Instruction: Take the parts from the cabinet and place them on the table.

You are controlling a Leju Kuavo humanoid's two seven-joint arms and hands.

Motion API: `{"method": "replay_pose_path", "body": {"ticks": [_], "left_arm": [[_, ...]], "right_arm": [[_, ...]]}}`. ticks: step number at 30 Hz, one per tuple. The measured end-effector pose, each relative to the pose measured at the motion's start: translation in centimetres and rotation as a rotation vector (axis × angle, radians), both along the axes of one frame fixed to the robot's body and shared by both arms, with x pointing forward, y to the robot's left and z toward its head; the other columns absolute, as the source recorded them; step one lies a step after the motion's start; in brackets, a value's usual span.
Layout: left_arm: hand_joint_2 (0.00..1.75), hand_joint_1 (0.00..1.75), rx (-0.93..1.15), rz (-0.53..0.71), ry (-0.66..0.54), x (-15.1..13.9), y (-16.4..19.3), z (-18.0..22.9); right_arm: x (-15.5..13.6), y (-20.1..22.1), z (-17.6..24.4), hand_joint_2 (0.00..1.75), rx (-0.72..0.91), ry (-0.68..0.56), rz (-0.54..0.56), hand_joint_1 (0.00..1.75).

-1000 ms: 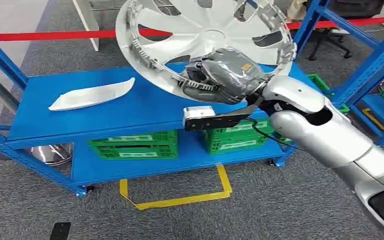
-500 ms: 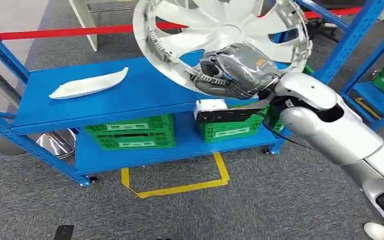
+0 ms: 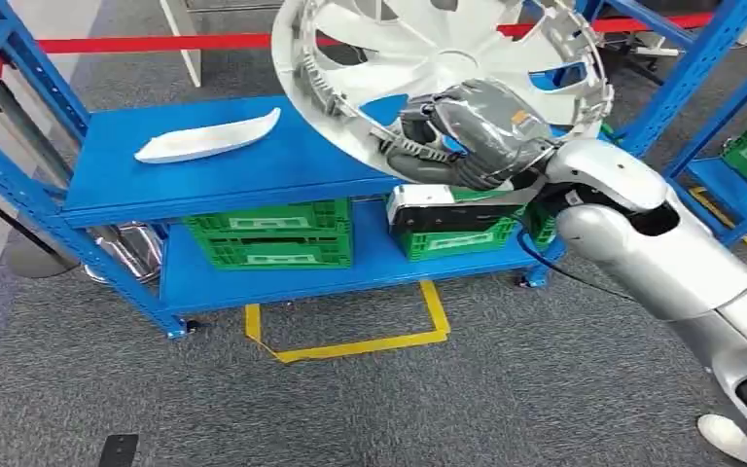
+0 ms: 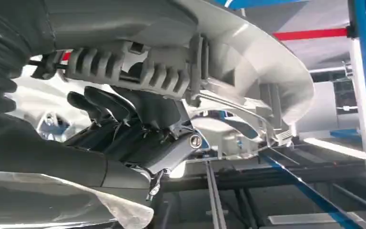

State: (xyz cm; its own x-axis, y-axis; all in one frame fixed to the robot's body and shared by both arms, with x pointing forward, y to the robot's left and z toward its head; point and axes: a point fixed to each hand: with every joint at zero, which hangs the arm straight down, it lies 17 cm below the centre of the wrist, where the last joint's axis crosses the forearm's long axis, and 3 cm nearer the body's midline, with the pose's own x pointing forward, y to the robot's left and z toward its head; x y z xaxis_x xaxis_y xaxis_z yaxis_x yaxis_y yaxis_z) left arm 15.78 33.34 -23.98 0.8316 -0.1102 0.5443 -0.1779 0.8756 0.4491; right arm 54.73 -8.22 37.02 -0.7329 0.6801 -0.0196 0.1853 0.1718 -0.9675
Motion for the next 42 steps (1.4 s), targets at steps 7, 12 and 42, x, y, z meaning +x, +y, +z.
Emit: {"method": "replay_pose_path", "body": {"ticks": [7, 12, 42], "left_arm": [[1.75, 0.0, -0.001, -0.006, 0.004, -0.1, -0.2, 0.0], [1.75, 0.0, 0.001, -0.007, 0.003, -0.1, -0.1, 0.0], [1.75, 0.0, -0.001, -0.004, 0.01, -0.3, -0.2, -0.1]], "right_arm": [[0.1, -0.3, -0.6, 1.75, -0.003, 0.038, 0.008, 1.75], [0.2, -0.7, -0.7, 1.75, 0.002, 0.052, 0.006, 1.75], [1.2, -2.2, -1.3, 1.75, 0.05, 0.146, -0.026, 1.75]]}}
